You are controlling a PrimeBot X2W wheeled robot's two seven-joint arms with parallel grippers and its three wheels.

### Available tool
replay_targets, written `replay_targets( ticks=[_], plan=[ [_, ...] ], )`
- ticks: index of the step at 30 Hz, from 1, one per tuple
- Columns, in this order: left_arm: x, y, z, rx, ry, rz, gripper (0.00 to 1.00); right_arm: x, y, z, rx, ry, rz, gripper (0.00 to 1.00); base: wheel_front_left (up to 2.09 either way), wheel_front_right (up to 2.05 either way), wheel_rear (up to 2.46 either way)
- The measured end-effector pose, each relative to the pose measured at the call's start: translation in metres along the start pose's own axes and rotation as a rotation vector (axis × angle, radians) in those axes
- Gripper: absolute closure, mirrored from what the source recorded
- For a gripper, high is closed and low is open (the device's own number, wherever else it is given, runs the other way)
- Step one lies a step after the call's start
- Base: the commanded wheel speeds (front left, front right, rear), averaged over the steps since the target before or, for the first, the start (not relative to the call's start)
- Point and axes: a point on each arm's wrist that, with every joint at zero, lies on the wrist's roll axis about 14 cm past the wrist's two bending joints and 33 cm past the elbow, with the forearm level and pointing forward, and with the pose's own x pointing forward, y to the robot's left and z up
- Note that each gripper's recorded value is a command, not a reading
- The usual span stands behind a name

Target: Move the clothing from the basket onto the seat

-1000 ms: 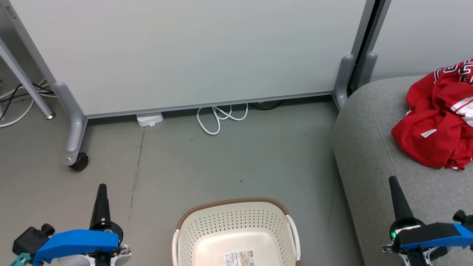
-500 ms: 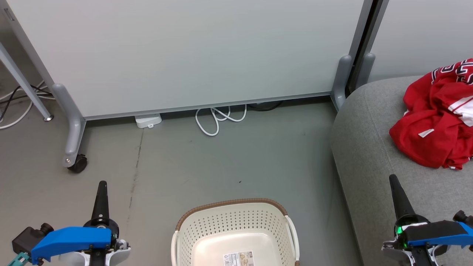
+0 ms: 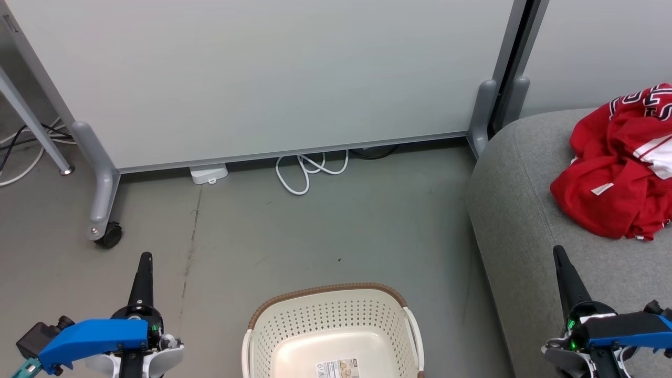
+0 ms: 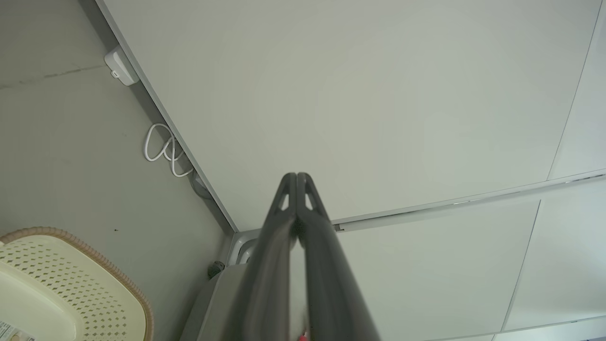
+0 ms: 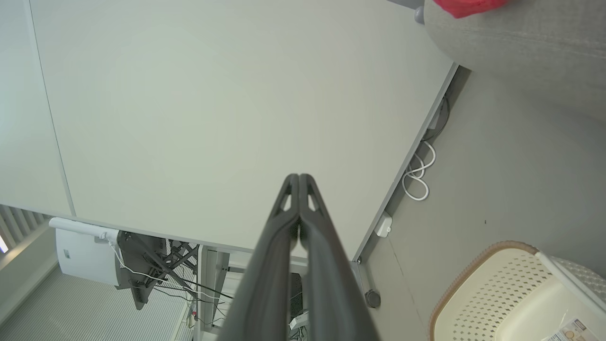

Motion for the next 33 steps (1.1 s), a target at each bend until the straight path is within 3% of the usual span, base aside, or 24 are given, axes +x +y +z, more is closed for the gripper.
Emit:
replay_targets(
  ticks=[33],
  plan=[
    [0.006,-0.014,-0.001,-0.241,0.024,-0.053,1.0,0.001,0.01,0.006,0.242,0.003,0.041,1.0,0.0,0.0,0.0]
  ],
)
